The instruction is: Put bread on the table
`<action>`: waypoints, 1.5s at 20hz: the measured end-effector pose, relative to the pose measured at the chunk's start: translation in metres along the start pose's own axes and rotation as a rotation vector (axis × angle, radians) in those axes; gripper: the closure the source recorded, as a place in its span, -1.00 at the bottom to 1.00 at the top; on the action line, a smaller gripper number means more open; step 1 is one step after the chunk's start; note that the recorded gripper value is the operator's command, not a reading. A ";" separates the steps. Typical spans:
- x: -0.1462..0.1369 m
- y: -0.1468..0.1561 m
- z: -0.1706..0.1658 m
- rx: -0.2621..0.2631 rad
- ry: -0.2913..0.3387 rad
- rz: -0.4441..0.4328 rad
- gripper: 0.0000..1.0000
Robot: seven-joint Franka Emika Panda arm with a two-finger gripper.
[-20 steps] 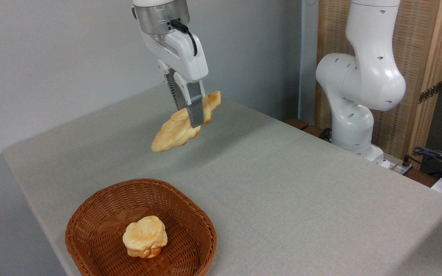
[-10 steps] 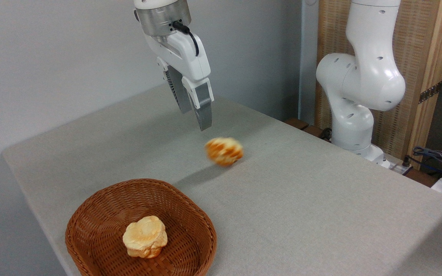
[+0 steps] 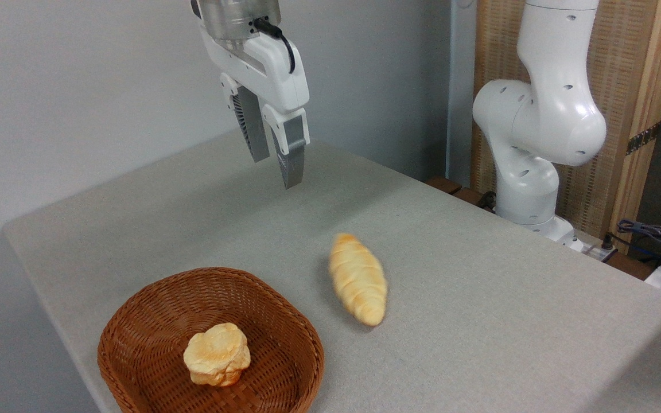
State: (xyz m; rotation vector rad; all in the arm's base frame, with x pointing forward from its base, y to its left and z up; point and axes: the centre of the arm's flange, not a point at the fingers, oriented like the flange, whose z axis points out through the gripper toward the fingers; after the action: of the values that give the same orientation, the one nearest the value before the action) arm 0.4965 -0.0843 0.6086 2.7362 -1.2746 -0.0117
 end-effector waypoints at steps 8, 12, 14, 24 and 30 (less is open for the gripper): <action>0.004 -0.011 -0.011 0.037 0.005 -0.006 -1.00; -0.006 -0.047 -0.034 0.079 0.035 -0.064 -1.00; 0.000 -0.054 -0.037 0.087 0.041 -0.065 -1.00; 0.009 -0.061 -0.032 0.082 0.002 -0.062 -1.00; 0.012 -0.061 -0.028 0.106 -0.033 -0.051 -1.00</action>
State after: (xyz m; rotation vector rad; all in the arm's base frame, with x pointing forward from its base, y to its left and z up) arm 0.5525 -0.0518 0.6296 2.8691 -1.2482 0.0063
